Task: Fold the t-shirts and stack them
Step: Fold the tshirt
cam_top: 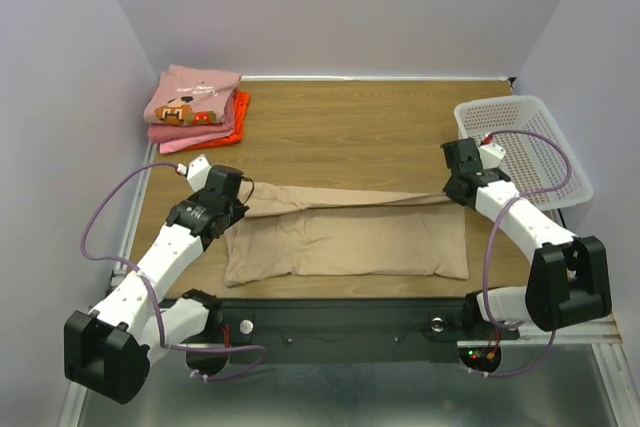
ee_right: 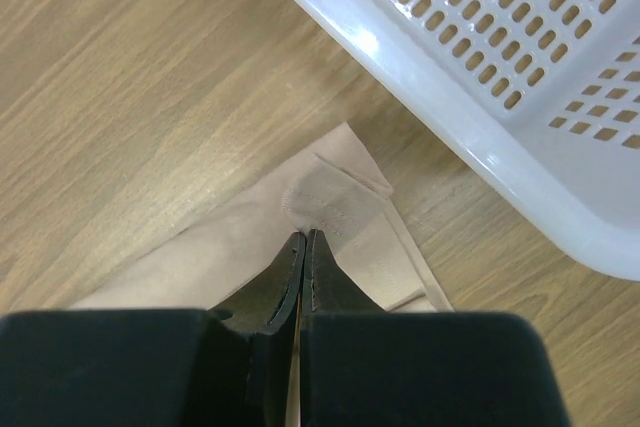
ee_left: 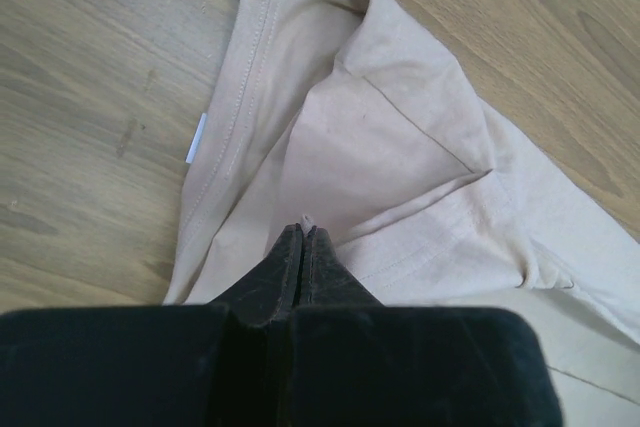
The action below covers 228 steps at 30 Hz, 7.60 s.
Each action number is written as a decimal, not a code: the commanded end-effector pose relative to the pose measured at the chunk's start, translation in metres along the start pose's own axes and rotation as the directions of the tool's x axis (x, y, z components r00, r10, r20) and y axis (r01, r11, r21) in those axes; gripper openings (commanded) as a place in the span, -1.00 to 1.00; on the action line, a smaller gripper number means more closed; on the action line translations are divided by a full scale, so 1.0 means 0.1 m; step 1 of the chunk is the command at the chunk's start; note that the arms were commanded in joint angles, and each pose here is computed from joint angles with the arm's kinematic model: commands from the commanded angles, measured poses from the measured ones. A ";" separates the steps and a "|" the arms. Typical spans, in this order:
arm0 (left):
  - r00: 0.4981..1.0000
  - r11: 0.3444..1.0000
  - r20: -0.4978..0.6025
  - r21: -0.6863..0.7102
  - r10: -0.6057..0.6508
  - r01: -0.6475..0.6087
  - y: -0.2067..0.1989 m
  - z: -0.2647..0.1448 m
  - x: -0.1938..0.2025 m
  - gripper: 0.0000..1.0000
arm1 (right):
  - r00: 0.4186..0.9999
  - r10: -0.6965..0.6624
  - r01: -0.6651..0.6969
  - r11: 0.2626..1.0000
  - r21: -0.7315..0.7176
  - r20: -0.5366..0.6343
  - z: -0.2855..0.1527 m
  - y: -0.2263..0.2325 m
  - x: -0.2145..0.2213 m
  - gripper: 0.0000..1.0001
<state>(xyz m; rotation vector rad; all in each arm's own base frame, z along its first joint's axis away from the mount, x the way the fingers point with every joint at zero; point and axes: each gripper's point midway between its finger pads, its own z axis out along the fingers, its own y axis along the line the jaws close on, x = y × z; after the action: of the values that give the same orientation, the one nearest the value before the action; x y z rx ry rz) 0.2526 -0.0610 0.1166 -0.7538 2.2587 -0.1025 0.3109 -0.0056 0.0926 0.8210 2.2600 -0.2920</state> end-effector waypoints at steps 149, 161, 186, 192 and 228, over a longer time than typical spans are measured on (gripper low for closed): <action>0.924 0.965 -0.291 0.153 0.249 -0.212 -2.38 2.15 0.28 0.97 | 0.789 -0.392 -0.007 0.764 -0.645 -0.473 -0.94 0.50 2.35 1.00; 0.936 0.897 -0.284 0.437 0.206 -0.065 -3.47 2.56 0.37 0.97 | 0.569 -0.753 0.186 0.508 -0.841 -0.329 -1.73 0.81 3.27 1.00; 0.989 0.717 0.001 0.688 0.150 -0.110 -4.17 0.91 -0.96 0.97 | 0.768 -0.637 0.260 0.404 -0.877 -0.066 -2.25 1.39 2.47 1.00; 0.981 0.700 0.011 0.699 0.195 -0.147 -3.79 0.12 -1.10 0.97 | 0.826 -0.558 0.226 0.450 -0.864 -0.075 -2.28 1.27 2.25 1.00; 0.781 0.937 -0.594 0.347 0.195 0.029 0.20 -0.64 2.10 0.73 | 0.810 -0.462 0.038 0.654 -0.755 -0.360 -1.90 0.52 2.56 1.00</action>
<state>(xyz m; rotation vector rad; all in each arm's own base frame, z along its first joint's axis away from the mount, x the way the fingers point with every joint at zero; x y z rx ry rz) 0.0991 -0.1721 0.0369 -0.4729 2.6985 -0.8023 0.1030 0.2343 0.0502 0.0755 2.6738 0.7369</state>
